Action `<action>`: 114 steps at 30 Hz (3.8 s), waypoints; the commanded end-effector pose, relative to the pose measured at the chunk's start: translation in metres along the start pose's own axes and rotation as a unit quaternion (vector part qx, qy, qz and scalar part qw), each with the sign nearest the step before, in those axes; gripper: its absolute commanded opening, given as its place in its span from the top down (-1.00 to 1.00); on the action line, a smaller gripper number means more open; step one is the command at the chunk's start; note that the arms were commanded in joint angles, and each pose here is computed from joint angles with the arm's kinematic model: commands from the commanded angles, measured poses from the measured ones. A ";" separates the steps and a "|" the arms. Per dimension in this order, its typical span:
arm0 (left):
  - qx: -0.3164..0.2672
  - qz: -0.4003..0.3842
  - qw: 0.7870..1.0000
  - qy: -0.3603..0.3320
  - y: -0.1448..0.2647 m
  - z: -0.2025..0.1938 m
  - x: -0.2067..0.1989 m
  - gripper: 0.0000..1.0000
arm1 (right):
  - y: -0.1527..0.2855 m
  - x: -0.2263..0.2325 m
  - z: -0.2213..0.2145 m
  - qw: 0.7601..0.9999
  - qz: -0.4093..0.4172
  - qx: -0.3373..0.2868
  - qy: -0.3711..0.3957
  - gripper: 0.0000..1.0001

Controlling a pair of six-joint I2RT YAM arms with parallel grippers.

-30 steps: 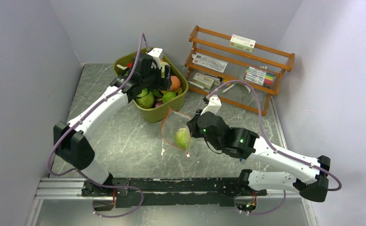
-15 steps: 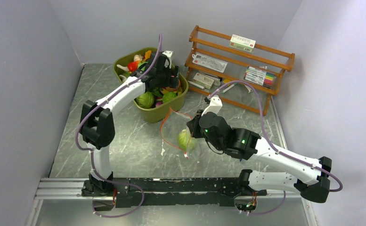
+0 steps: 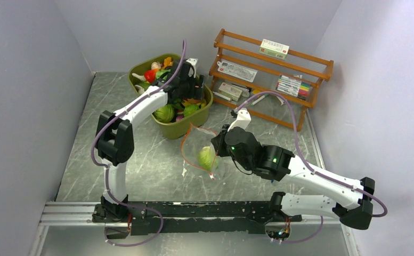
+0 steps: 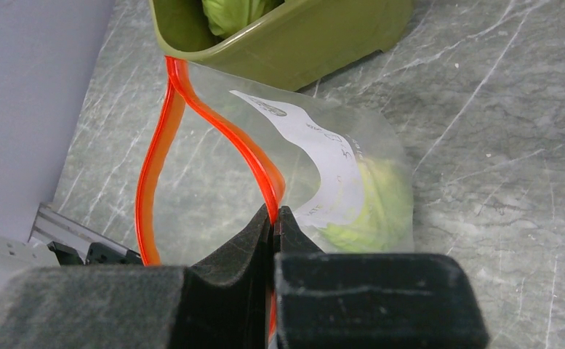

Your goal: Place the food in the zip-top bag and seal the zipper

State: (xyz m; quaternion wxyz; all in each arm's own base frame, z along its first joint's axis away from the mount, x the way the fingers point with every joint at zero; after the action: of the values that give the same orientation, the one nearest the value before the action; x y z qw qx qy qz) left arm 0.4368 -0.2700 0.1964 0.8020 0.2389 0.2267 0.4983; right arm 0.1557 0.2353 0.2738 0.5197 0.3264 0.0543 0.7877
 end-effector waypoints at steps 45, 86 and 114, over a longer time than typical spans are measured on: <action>-0.142 -0.176 0.974 0.020 0.202 0.023 -0.038 0.08 | -0.011 0.005 -0.005 1.000 0.001 0.001 -0.019 1.00; -0.062 -0.339 0.934 0.091 0.273 -0.097 -0.060 -0.05 | -0.009 0.030 0.010 0.997 0.045 -0.008 -0.056 1.00; -0.045 -0.318 0.944 0.076 0.268 -0.094 -0.057 -0.56 | -0.009 0.028 0.008 0.997 0.045 -0.008 -0.059 1.00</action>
State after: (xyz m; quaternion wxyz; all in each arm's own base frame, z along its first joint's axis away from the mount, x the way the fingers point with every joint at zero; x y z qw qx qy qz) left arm 0.1710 -0.2025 0.2765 0.9013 0.0871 0.3491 0.2413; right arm 0.1576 0.2607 0.2765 0.4925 0.3687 0.0301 0.7878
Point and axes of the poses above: each gripper's point midway between its finger pads, its own y axis back along the fingers, its own x axis along the line the jaws close on, z = x × y, the point moved 5 cm from there along y, back along the fingers, and after that the axes turned 3 degrees about -y, right-handed, at the moved point
